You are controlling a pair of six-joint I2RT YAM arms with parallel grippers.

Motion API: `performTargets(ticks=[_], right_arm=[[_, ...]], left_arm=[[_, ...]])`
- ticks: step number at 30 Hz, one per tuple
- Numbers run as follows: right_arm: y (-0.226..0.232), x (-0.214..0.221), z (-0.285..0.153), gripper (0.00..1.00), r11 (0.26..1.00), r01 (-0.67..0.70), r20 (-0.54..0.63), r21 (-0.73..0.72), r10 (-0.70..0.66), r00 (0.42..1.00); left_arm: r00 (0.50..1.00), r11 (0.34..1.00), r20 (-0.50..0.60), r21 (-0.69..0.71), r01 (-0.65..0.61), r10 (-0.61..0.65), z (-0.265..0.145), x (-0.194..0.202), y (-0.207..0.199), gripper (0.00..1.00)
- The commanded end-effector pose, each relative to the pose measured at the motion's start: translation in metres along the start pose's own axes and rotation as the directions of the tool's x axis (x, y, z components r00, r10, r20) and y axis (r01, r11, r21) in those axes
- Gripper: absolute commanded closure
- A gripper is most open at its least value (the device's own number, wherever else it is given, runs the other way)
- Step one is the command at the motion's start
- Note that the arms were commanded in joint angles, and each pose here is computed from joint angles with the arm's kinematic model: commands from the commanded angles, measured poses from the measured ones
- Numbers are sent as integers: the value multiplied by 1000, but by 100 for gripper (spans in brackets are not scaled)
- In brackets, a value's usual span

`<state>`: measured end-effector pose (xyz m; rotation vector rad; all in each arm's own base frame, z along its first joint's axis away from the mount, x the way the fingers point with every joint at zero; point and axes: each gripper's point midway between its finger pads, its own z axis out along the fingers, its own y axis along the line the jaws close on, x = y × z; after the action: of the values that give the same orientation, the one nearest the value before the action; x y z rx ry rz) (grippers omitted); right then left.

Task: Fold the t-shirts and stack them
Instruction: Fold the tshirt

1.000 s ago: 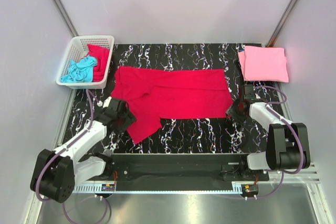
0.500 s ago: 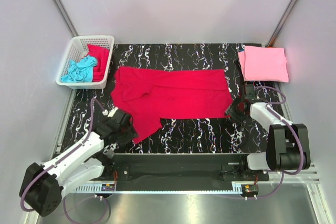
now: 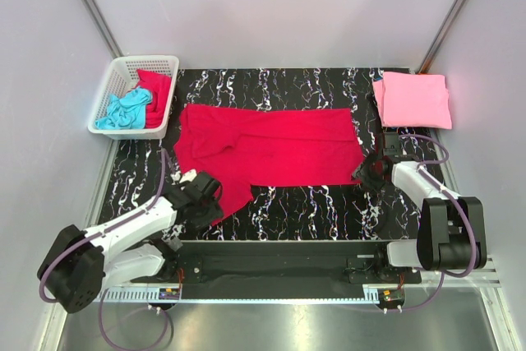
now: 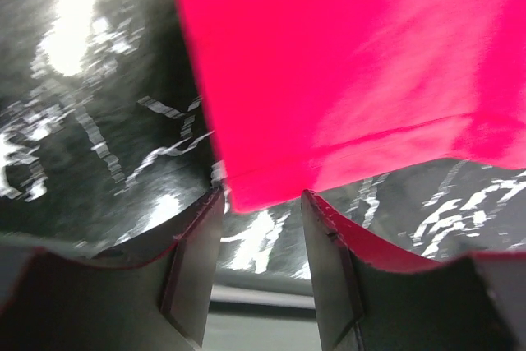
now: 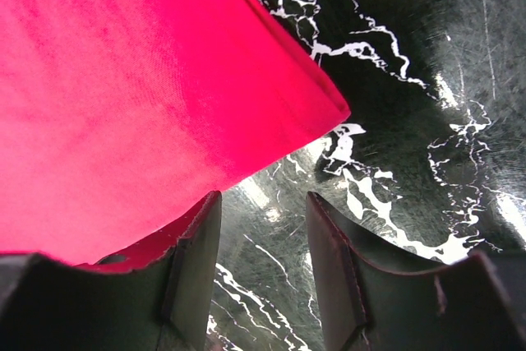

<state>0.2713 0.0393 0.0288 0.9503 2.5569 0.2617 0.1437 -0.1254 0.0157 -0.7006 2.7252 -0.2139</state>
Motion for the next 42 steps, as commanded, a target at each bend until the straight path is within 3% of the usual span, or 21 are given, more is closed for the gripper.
performTargets(ticks=[1,5,6,10,20,30,35,42], right_arm=[[16,-14,-12,47,998,4,49,-69,-1,999],[15,-16,-15,47,998,6,65,-68,-2,998],[16,-16,-15,47,998,8,66,-69,-3,998],[15,-17,-14,48,998,3,66,-62,1,998],[14,-17,-12,48,999,-7,64,-53,11,998],[19,-25,-13,39,999,-11,65,-43,14,998],[12,-32,-11,36,1000,-7,75,20,6,997],[3,-43,-2,39,992,-8,47,123,2,999]], left_arm=[[999,998,33,59,14,-16,7,-8,-20,51],[1000,999,25,51,4,-5,8,-8,-21,65],[1000,999,22,49,0,-1,8,-7,-20,78],[1000,1000,29,26,-7,6,7,-7,-13,100],[996,1000,91,-15,4,-2,-8,-19,-1,100],[978,1000,208,-13,26,-23,-34,-47,-4,100],[974,1000,223,-12,27,-24,-40,-51,-7,100],[975,1000,222,-13,15,-12,-42,-53,-11,100]])
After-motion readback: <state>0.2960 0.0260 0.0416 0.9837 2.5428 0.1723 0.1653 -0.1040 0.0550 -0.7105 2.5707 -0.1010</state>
